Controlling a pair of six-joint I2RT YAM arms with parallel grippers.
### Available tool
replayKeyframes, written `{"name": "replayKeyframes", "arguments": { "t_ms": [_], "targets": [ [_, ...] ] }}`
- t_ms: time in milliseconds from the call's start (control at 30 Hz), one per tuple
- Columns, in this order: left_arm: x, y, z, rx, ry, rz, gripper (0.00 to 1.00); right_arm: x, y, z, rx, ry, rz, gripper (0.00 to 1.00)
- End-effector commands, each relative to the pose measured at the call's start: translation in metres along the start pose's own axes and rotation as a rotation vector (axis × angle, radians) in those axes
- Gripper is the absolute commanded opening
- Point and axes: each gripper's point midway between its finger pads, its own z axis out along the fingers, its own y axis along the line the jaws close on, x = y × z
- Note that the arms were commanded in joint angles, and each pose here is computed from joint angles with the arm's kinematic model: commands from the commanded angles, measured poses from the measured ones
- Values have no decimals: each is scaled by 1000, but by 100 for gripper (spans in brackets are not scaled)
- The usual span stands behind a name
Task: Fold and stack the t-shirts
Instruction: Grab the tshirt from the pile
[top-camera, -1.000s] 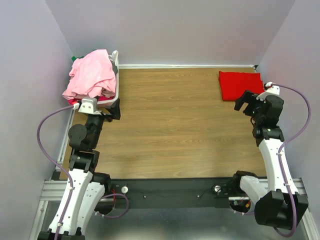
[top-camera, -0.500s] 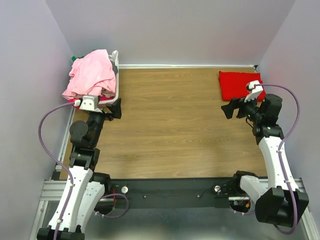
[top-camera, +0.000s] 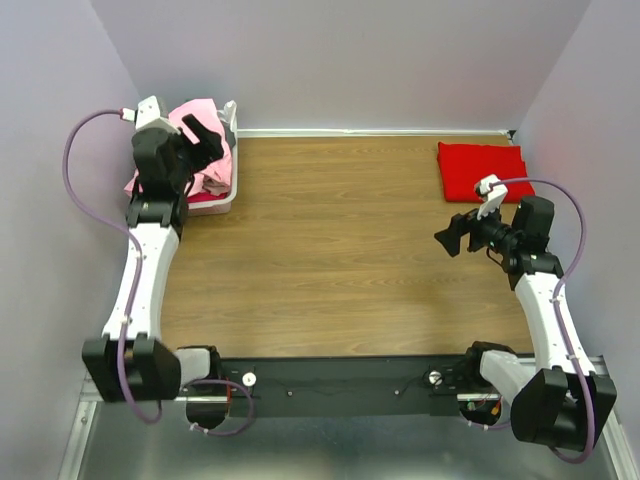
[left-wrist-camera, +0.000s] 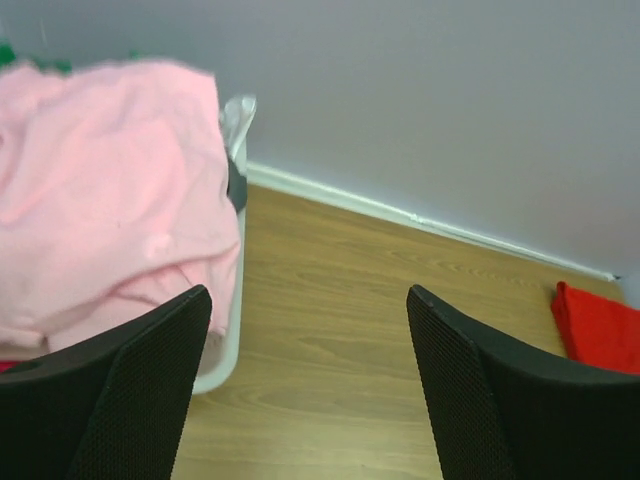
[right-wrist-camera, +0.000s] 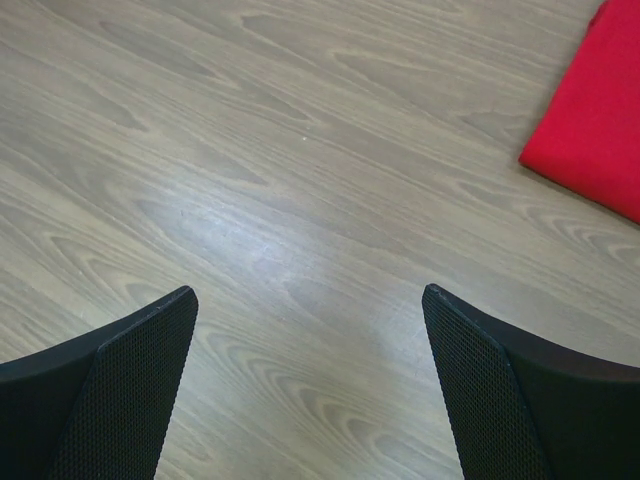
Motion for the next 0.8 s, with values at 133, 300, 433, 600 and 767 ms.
{"name": "replayKeyframes", "arguments": {
  "t_ms": [133, 300, 433, 600, 767],
  "targets": [
    [54, 84, 40, -428, 213, -293, 79, 8, 10, 0, -55, 25, 12, 100],
    [66, 111, 48, -514, 222, -301, 79, 9, 12, 1, -65, 27, 16, 100],
    [82, 124, 56, -560, 247, -323, 79, 9, 11, 0, -60, 30, 16, 100],
    [85, 129, 70, -573, 241, -340, 79, 10, 11, 1, -63, 34, 19, 100],
    [84, 138, 84, -605, 233, -341, 79, 12, 11, 2, -68, 40, 22, 100]
  ]
}}
